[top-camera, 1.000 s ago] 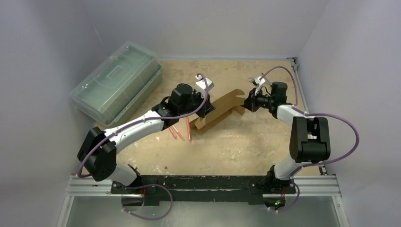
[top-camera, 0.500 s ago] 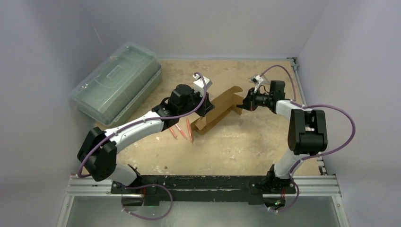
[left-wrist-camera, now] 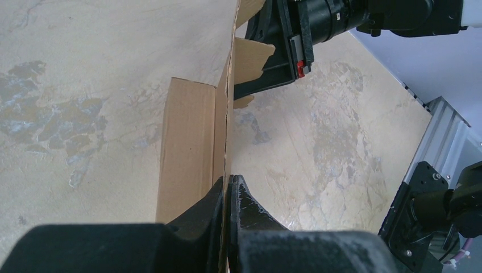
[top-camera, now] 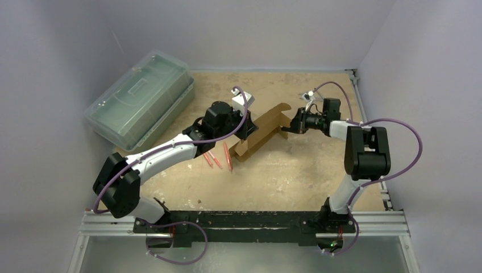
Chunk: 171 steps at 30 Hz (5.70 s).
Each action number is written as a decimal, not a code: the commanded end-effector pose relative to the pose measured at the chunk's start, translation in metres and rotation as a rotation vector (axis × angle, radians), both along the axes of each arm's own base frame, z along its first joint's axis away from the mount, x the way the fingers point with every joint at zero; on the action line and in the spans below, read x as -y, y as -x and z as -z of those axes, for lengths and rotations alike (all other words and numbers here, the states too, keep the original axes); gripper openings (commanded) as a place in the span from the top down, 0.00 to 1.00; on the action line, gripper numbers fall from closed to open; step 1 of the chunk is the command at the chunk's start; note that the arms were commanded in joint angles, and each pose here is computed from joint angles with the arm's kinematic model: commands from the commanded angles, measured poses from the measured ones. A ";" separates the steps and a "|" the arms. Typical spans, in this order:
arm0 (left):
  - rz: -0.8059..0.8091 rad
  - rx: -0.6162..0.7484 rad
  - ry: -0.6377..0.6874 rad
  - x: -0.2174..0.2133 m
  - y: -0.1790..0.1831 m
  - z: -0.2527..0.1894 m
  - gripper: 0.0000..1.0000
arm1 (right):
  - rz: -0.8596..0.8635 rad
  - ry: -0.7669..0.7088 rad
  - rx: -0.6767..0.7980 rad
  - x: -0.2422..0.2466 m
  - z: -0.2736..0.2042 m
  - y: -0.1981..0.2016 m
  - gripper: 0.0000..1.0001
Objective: Fold the paper box
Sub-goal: Fold the paper box at the center of the board.
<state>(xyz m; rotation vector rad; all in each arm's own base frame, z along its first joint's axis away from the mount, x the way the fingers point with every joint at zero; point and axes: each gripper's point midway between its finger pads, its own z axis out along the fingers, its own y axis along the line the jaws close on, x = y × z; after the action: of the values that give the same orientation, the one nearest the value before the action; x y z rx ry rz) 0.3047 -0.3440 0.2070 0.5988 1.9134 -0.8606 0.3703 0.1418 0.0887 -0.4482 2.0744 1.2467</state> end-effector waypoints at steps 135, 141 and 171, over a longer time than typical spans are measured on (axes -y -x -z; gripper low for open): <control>-0.035 -0.026 0.032 -0.021 -0.019 0.003 1.00 | 0.147 -0.050 0.019 0.012 0.000 -0.030 0.31; -0.036 -0.033 0.041 -0.022 -0.021 0.003 1.00 | 0.163 -0.028 0.074 0.014 -0.013 -0.034 0.29; -0.034 -0.048 0.053 -0.021 -0.024 0.002 1.00 | 0.100 -0.027 -0.072 0.008 -0.005 -0.013 0.36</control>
<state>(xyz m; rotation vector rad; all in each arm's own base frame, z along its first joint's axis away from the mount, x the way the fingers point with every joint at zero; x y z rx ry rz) 0.3252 -0.3206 0.2017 0.5239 1.9453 -0.8900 0.3879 0.1375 0.0796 -0.2691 2.1311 1.2340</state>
